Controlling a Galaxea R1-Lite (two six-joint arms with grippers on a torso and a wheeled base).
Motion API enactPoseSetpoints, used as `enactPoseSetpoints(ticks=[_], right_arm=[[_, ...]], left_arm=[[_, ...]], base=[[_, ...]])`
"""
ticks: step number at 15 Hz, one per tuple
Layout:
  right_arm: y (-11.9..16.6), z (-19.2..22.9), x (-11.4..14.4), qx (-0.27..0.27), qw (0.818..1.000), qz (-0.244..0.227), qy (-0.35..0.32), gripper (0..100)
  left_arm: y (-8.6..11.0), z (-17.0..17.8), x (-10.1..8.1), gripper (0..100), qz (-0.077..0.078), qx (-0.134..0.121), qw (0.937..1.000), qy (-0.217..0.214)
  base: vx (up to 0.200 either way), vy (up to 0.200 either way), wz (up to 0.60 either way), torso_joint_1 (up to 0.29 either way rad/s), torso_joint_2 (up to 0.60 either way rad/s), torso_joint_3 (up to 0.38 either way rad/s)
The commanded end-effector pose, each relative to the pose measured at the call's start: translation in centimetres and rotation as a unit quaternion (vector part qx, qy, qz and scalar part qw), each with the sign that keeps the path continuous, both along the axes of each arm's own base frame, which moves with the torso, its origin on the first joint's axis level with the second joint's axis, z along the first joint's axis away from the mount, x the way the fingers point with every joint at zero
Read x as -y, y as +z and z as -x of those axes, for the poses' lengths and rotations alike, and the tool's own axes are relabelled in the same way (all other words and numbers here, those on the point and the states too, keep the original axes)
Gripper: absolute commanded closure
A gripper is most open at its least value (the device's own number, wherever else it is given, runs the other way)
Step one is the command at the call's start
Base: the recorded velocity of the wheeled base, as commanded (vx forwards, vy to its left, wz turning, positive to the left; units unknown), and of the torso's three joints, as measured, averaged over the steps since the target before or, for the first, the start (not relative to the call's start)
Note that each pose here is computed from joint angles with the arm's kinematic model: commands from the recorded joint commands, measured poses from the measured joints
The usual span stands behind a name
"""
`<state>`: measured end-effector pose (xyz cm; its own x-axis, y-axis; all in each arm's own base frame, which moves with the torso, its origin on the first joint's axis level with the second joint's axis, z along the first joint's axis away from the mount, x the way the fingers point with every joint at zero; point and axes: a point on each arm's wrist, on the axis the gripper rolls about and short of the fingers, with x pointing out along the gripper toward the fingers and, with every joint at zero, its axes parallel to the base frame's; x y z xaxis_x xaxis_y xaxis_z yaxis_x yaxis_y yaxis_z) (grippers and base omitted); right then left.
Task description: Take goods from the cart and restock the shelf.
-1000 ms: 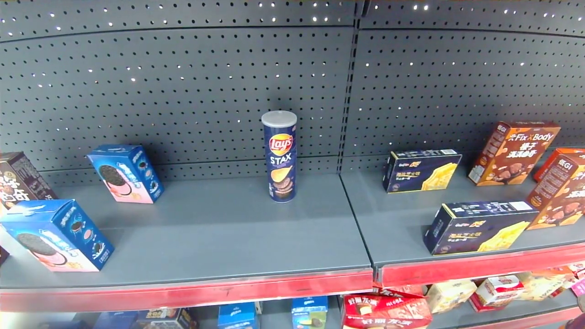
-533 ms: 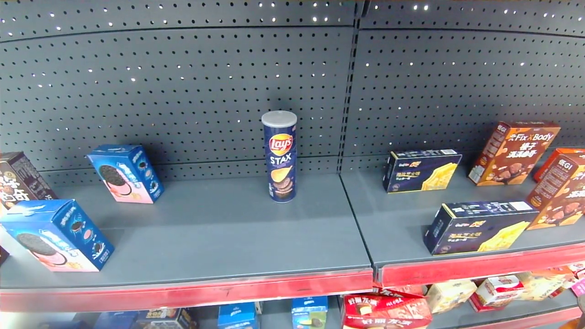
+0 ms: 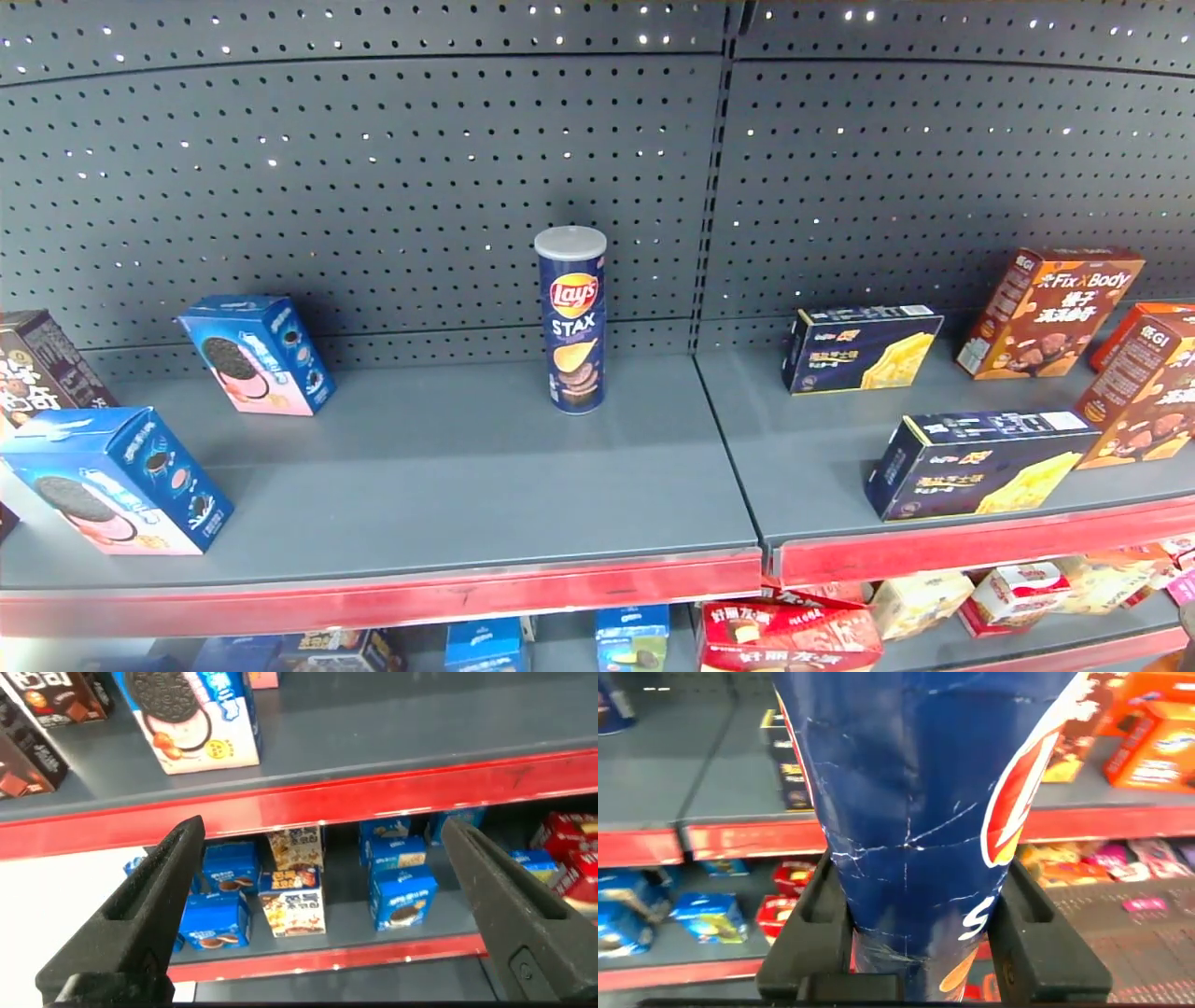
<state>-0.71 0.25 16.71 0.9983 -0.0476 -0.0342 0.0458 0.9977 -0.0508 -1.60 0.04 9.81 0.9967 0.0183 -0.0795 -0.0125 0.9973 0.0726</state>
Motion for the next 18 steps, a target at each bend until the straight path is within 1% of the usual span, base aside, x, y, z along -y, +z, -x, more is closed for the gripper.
enactPoseSetpoints(ticks=[1, 2, 3, 4, 5, 6, 7, 8, 9, 10, 11, 12, 13, 14, 15, 16, 17, 18], right_arm=[[-0.1, -0.1, 0.0, -0.005, 1.0, -0.001, -0.012, 100], [-0.2, -0.1, 0.0, -0.006, 1.0, 0.0, -0.015, 100], [-0.2, -0.2, 0.0, -0.007, 1.0, 0.0, -0.015, 100], [-0.3, -0.2, 0.0, -0.008, 1.0, 0.001, -0.015, 100], [-0.5, -0.2, 0.0, -0.013, 1.0, 0.011, -0.015, 100], [-0.6, -0.2, 0.0, -0.014, 1.0, 0.014, -0.015, 100], [-0.6, -0.2, 0.0, -0.014, 1.0, 0.016, -0.015, 100], [-0.6, -0.2, 0.0, -0.015, 0.999, 0.024, -0.016, 100], [-0.6, -0.2, 0.0, -0.015, 0.999, 0.028, -0.016, 100], [-0.6, -0.2, 0.0, -0.015, 0.999, 0.038, -0.021, 100], [-0.5, -0.2, 0.0, -0.014, 0.999, 0.04, -0.027, 100], [-0.4, -0.2, 0.0, -0.013, 0.999, 0.04, -0.034, 100], [-0.5, -0.2, 0.0, -0.015, 0.998, 0.039, -0.039, 100], [-0.6, -0.1, 0.0, -0.012, 0.998, 0.04, -0.044, 100], [-0.7, 0.0, -0.1, -0.011, 0.998, 0.04, -0.047, 100], [-0.8, 0.0, -0.1, -0.011, 0.998, 0.039, -0.047, 100], [-0.8, 0.1, -0.1, -0.01, 0.998, 0.04, -0.047, 100], [-0.8, 0.1, -0.1, -0.008, 0.998, 0.04, -0.047, 100]], left_arm=[[6.3, -4.7, 0.3, 0, 0.004, -0.068, 0.9956, -0.064], [7.5, -5.9, 0.5, 0, 0.006, -0.061, 0.9946, -0.084], [7.9, -6.7, 0.7, 0, 0.006, -0.068, 0.9918, -0.108], [8.0, -7.1, 0.9, 0, 0.006, -0.075, 0.9901, -0.118], [8.7, -7.4, 1.1, 0, 0.005, -0.074, 0.9887, -0.131], [9.5, -8.3, 1.3, 0, 0.004, -0.078, 0.9865, -0.144], [10.7, -9.4, 1.9, 0, 0.002, -0.079, 0.9828, -0.167], [11.7, -11.3, 2.8, 0, -0.001, -0.091, 0.9787, -0.184], [12.1, -12.2, 3.1, 0, -0.004, -0.095, 0.9779, -0.186], [13.0, -14.6, 4.5, 0, -0.004, -0.103, 0.9726, -0.209], [13.6, -15.9, 5.4, 0, 0.002, -0.096, 0.9706, -0.221], [14.2, -17.0, 6.1, 0, 0.017, -0.09, 0.969, -0.229], [14.6, -18.4, 7.0, 0, 0.024, -0.085, 0.9653, -0.246], [14.9, -20.4, 8.0, 0, 0.025, -0.087, 0.9604, -0.263], [14.7, -21.4, 8.5, 0, 0.023, -0.089, 0.9563, -0.278], [14.4, -22.3, 9.0, 0, 0.024, -0.084, 0.951, -0.297], [13.6, -23.8, 9.6, 0, 0.032, -0.074, 0.9408, -0.329], [13.1, -24.6, 10.0, 0, 0.033, -0.073, 0.9378, -0.338]], base=[[0.0, 0.0, 0.0, 0.0, 0.0, 0.0], [0.0, 0.0, 0.0, 0.0, 0.0, 0.0], [0.0, 0.0, 0.0, 0.0, 0.0, 0.0], [0.0, 0.0, 0.0, 0.0, 0.0, 0.0], [0.0, 0.0, 0.0, 0.0, 0.0, 0.0], [0.0, 0.0, 0.0, 0.0, 0.0, 0.0], [0.0, 0.0, 0.0, 0.0, 0.0, 0.0], [0.0, 0.0, 0.0, 0.0, 0.0, 0.0], [0.0, 0.0, 0.0, 0.0, 0.0, 0.0], [0.0, 0.0, 0.0, 0.0, 0.0, 0.0], [0.0, 0.0, 0.0, 0.0, 0.0, 0.0], [0.0, 0.0, 0.0, 0.0, 0.0, 0.0], [0.0, 0.0, 0.0, 0.0, 0.0, 0.0], [0.0, 0.0, 0.0, 0.0, 0.0, 0.0], [0.0, 0.0, 0.0, 0.0, 0.0, 0.0], [0.0, 0.0, 0.0, 0.0, 0.0, 0.0], [0.0, 0.0, 0.0, 0.0, 0.0, 0.0], [0.0, 0.0, 0.0, 0.0, 0.0, 0.0]])
